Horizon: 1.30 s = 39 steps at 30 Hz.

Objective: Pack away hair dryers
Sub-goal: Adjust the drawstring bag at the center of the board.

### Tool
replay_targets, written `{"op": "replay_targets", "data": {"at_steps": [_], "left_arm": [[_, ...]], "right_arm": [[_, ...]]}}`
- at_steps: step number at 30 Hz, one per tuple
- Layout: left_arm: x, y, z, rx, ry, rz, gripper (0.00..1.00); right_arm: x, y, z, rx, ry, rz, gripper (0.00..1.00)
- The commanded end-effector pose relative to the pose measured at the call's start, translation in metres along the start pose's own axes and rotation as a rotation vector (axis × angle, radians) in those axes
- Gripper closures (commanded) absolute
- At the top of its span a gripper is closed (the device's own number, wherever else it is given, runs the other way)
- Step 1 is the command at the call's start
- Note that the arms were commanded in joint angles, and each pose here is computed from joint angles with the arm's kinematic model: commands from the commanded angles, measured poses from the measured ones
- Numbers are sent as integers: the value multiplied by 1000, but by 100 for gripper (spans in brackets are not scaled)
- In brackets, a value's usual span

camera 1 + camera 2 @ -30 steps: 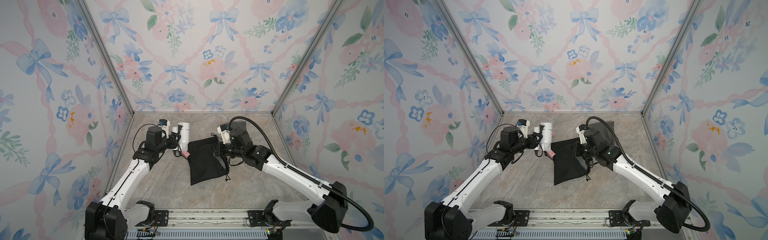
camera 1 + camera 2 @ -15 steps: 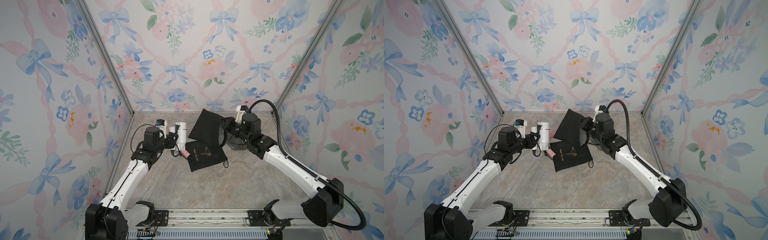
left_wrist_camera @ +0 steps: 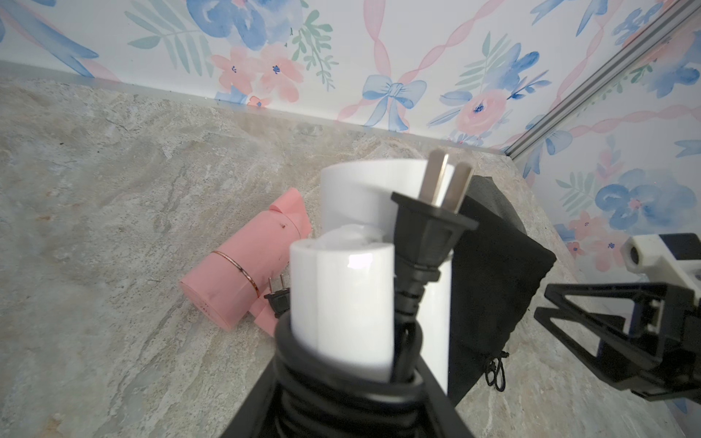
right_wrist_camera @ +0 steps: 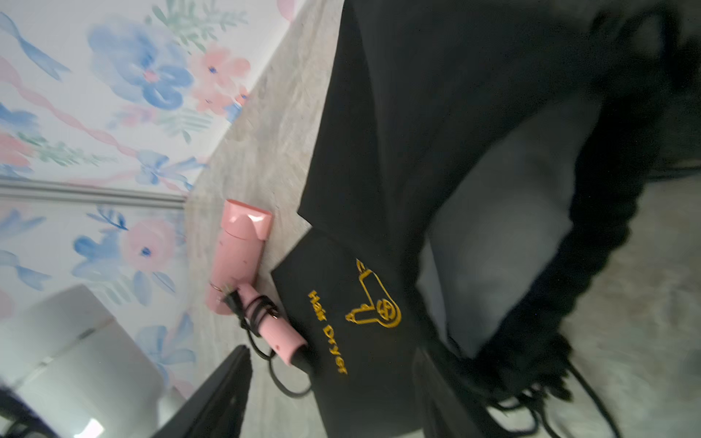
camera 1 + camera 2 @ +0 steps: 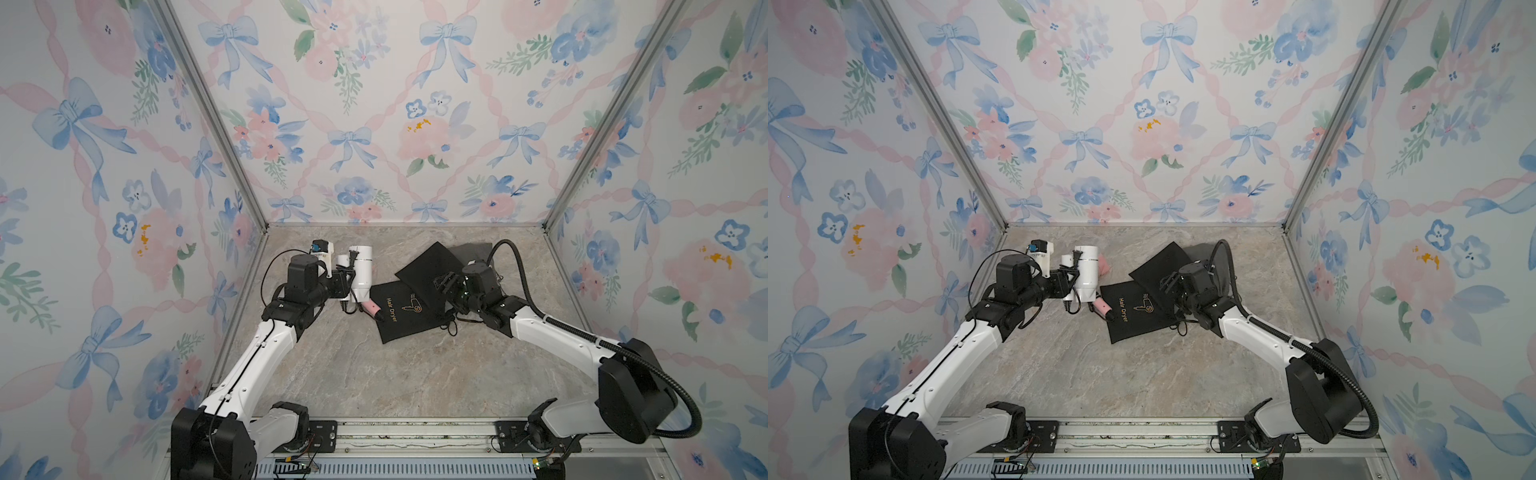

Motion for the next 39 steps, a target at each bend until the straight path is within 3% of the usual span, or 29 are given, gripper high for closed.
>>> {"op": "replay_targets", "data": {"at_steps": [1,8,12,20,28,39], "left_arm": [[10,19,-10,-34,-43,-79,95],[9,17,-10,-35,-49,-73,95],[7,14,-10,-31,-55,-63,95],[9,10,-11,-36,-64,-58,95],[8,7,-12,-36,-70,-49,96],[9,5,-13,-37,-80,-46,96]], "right_arm": [[19,-36,-18,196,-81,135,26],[57,-38,-28,677,-203,206,27],[62,-14,-31,817,-278,181,27],[22,0,-54,486,-187,233,30],[-32,-22,-58,241,-118,295,33],[-51,-49,-82,260,-237,332,34]]}}
Point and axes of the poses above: each gripper's point midway between its finger pads, its own x axis back along the fingers, its own z axis along the line the jaws close on, y = z × x, the point moved 1 cm from there along x, back along the fingers, and after that the axes turned 1 degree about x, right-handed, at the moved point
